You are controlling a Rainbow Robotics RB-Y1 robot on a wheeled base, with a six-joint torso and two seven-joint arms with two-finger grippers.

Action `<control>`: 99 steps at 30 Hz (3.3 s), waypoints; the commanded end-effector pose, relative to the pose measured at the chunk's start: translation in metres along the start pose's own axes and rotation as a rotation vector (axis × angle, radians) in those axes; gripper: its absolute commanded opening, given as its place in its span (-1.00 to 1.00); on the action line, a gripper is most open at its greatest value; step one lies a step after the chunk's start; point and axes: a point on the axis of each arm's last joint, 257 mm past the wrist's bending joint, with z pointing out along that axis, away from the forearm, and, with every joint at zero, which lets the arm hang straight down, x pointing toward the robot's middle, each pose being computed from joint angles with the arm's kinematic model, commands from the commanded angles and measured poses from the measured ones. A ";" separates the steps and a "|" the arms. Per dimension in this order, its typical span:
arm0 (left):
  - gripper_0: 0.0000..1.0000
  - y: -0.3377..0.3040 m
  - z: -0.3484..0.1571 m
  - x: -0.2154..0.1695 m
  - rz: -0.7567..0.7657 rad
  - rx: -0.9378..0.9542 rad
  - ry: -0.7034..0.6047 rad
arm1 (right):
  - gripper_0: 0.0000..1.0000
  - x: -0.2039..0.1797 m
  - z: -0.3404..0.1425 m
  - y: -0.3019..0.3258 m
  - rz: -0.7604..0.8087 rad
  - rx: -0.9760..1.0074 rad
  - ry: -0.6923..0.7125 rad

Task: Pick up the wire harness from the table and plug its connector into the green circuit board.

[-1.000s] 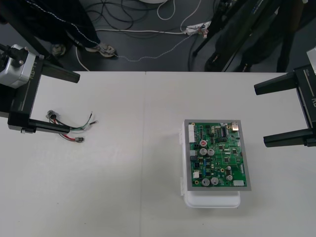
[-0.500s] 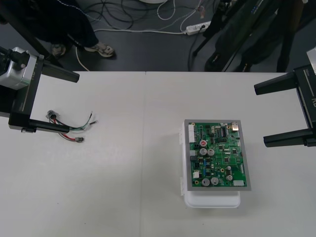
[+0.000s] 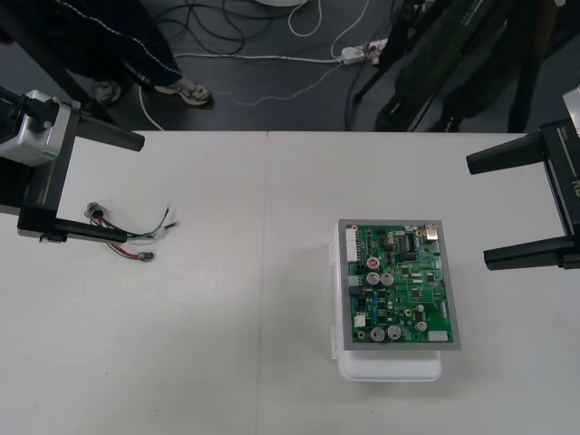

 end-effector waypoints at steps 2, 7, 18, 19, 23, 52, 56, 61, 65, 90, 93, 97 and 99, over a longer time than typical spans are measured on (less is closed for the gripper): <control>1.00 0.001 0.001 0.013 0.098 0.002 0.052 | 1.00 -0.002 -0.010 -0.004 0.023 0.030 0.032; 1.00 -0.001 0.003 0.019 0.096 0.006 0.066 | 1.00 -0.002 -0.010 -0.004 0.023 0.030 0.032; 1.00 0.002 -0.008 0.038 0.106 0.005 0.142 | 1.00 -0.002 -0.010 -0.004 0.023 0.030 0.032; 1.00 0.003 -0.009 0.040 0.105 0.003 0.145 | 1.00 -0.002 -0.010 -0.004 0.023 0.030 0.032; 1.00 0.007 -0.015 0.053 0.080 -0.005 0.165 | 1.00 -0.002 -0.010 -0.004 0.023 0.030 0.032; 1.00 0.028 -0.058 0.176 0.230 0.039 0.654 | 1.00 -0.002 -0.010 -0.004 0.023 0.030 0.032; 1.00 0.038 -0.057 0.186 0.277 0.025 0.692 | 1.00 -0.002 -0.010 -0.004 0.023 0.030 0.032; 1.00 0.041 -0.051 0.193 0.307 0.019 0.696 | 1.00 -0.002 -0.010 -0.004 0.023 0.030 0.032; 1.00 0.047 -0.046 0.199 0.369 0.055 0.694 | 1.00 -0.002 -0.010 -0.004 0.023 0.030 0.032; 1.00 0.090 -0.028 0.279 0.601 0.141 0.616 | 1.00 -0.002 -0.010 -0.004 0.023 0.030 0.032; 1.00 0.091 -0.031 0.290 0.637 0.179 0.611 | 1.00 -0.002 -0.010 -0.004 0.023 0.030 0.032; 1.00 0.094 -0.043 0.303 0.691 0.209 0.634 | 1.00 -0.002 -0.010 -0.004 0.023 0.030 0.032; 1.00 0.093 -0.045 0.309 0.709 0.232 0.643 | 1.00 -0.002 -0.010 -0.004 0.023 0.030 0.032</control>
